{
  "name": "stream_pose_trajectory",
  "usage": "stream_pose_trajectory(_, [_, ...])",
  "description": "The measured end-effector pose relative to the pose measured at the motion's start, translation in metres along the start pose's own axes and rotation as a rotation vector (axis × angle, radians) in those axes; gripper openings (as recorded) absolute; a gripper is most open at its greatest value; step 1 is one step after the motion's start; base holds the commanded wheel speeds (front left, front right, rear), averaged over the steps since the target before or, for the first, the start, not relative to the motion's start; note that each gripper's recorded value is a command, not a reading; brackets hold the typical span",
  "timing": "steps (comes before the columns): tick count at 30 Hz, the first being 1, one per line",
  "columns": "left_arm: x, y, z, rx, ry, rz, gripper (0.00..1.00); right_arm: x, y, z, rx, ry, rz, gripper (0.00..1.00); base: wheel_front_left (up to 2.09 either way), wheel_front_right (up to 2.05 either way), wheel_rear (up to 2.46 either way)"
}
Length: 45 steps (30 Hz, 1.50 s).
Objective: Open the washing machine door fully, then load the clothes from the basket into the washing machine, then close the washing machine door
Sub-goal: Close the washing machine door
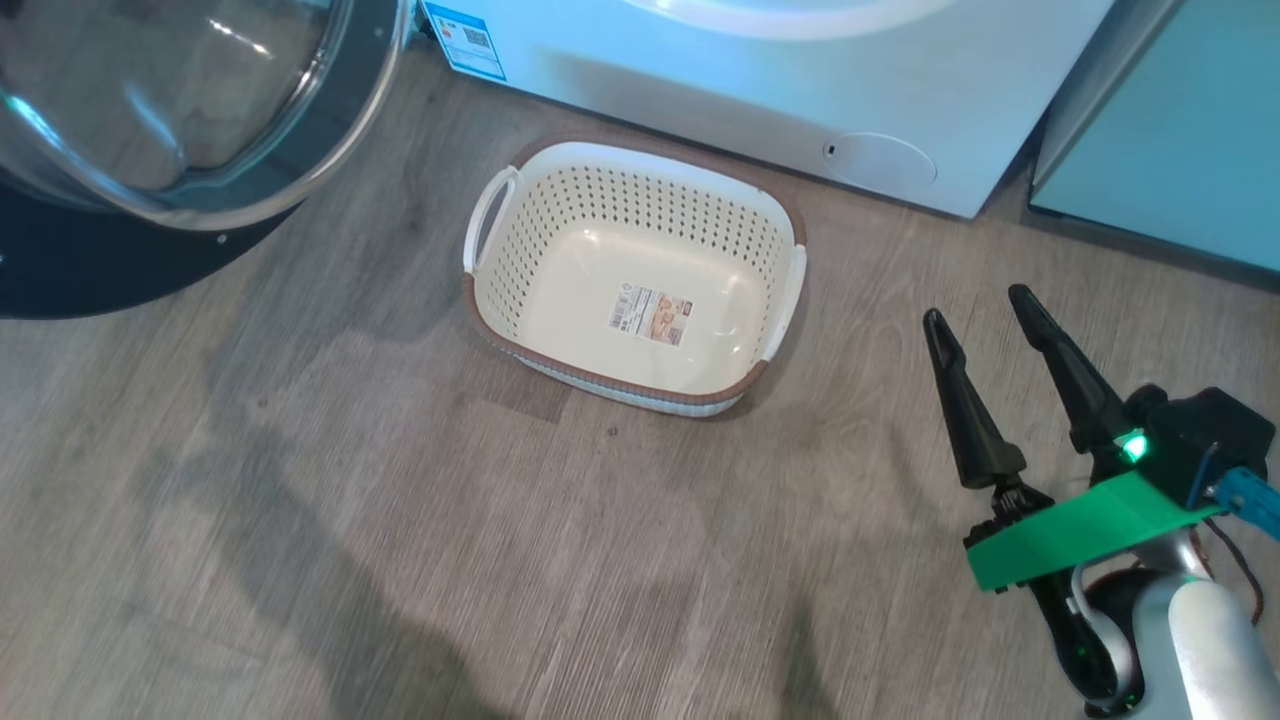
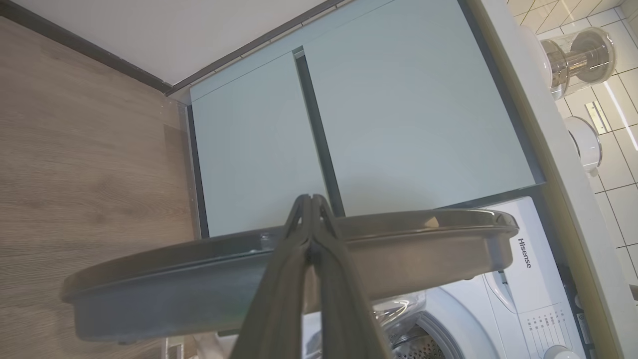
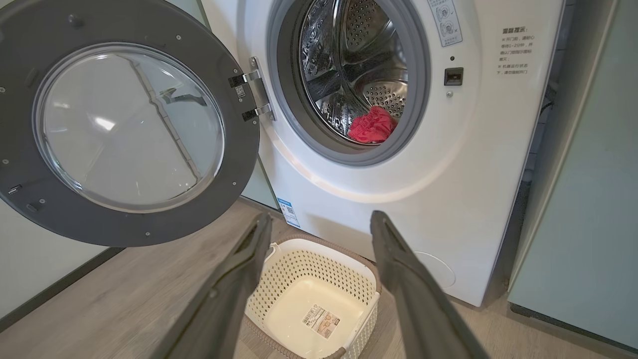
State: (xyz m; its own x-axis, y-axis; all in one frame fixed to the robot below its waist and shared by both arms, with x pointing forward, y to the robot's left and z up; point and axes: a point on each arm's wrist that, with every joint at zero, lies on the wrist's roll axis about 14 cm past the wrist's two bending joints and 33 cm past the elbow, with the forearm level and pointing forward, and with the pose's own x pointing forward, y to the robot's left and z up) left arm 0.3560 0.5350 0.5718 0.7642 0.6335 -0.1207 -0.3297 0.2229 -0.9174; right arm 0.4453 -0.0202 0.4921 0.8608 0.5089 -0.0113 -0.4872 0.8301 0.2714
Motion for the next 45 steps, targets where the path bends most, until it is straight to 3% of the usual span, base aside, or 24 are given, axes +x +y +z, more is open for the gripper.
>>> stream_pose_trajectory(25, [0.015, 0.005, -0.017, -0.036, 0.028, 0.004, 0.00, 0.005, -0.016, -0.006, -0.011, 0.019, -0.022, 1.00, 0.00, 0.00, 0.00])
stream_pose_trajectory(45, [-0.007, -0.021, -0.052, -0.082, 0.356, -0.134, 0.00, 0.007, -0.019, -0.002, -0.016, 0.006, -0.031, 1.00, 0.00, 0.00, 0.00])
